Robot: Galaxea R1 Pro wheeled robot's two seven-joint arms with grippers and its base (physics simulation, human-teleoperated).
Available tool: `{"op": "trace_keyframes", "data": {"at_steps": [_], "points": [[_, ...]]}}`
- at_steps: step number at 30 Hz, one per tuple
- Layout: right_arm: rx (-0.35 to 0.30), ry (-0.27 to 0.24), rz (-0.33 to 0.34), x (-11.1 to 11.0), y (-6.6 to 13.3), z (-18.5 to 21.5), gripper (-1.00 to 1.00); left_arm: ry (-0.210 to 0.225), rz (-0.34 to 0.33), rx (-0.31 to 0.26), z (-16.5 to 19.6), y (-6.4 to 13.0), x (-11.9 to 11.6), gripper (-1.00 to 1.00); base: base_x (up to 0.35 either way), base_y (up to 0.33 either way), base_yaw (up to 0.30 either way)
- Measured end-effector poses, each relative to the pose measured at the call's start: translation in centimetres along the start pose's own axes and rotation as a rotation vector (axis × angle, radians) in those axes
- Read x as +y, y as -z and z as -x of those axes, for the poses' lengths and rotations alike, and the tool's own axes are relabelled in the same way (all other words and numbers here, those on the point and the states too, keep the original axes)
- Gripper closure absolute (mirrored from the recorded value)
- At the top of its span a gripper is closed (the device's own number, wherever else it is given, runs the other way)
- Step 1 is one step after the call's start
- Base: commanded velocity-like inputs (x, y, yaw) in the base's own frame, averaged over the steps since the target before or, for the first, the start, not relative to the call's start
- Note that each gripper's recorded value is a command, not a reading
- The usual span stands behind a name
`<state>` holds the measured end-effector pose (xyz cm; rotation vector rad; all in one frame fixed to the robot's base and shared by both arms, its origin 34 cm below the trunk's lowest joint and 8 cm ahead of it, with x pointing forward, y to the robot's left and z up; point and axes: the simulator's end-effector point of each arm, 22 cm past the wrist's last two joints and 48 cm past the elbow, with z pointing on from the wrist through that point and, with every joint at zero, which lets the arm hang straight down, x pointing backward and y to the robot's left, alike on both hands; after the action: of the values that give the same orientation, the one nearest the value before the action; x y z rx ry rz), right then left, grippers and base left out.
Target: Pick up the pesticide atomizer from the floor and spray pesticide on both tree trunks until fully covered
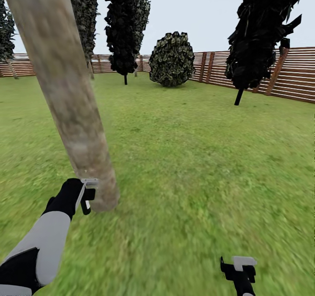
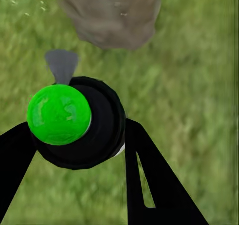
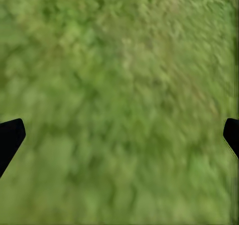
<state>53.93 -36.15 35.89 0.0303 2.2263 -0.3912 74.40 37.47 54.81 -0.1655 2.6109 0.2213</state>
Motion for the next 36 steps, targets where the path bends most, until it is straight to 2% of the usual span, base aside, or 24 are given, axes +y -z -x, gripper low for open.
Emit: {"op": "trace_keyframes", "data": {"at_steps": [11,20,22,24,25,36], "points": [[0.000,0.000,0.001,0.1,0.0,0.0,-1.00,0.005,-0.003,0.006,-0.4,-0.1,-0.1,1.00,0.000,-0.273,0.010],[0.001,0.001,0.007,0.3,0.0,0.0,-1.00,0.007,0.004,0.009,-0.6,-0.2,0.3,1.00,0.000,-0.273,0.257],[0.017,0.004,0.055,1.4,0.3,-0.8,-1.00,0.006,0.005,0.008,-0.6,-0.3,0.4,1.00,0.000,-0.273,0.141],[0.041,0.005,0.145,3.3,0.8,-1.9,-1.00,0.006,0.006,0.007,-0.6,-0.3,0.4,1.00,0.000,-0.273,0.035],[0.044,0.005,0.158,3.6,0.9,-2.0,-1.00,0.006,0.006,0.007,-0.6,-0.3,0.4,1.00,0.000,-0.273,0.014],[0.048,0.004,0.178,3.9,1.0,-2.2,-1.00,0.006,0.014,0.005,-0.5,-0.2,0.6,1.00,0.071,-0.273,0.024]]}}
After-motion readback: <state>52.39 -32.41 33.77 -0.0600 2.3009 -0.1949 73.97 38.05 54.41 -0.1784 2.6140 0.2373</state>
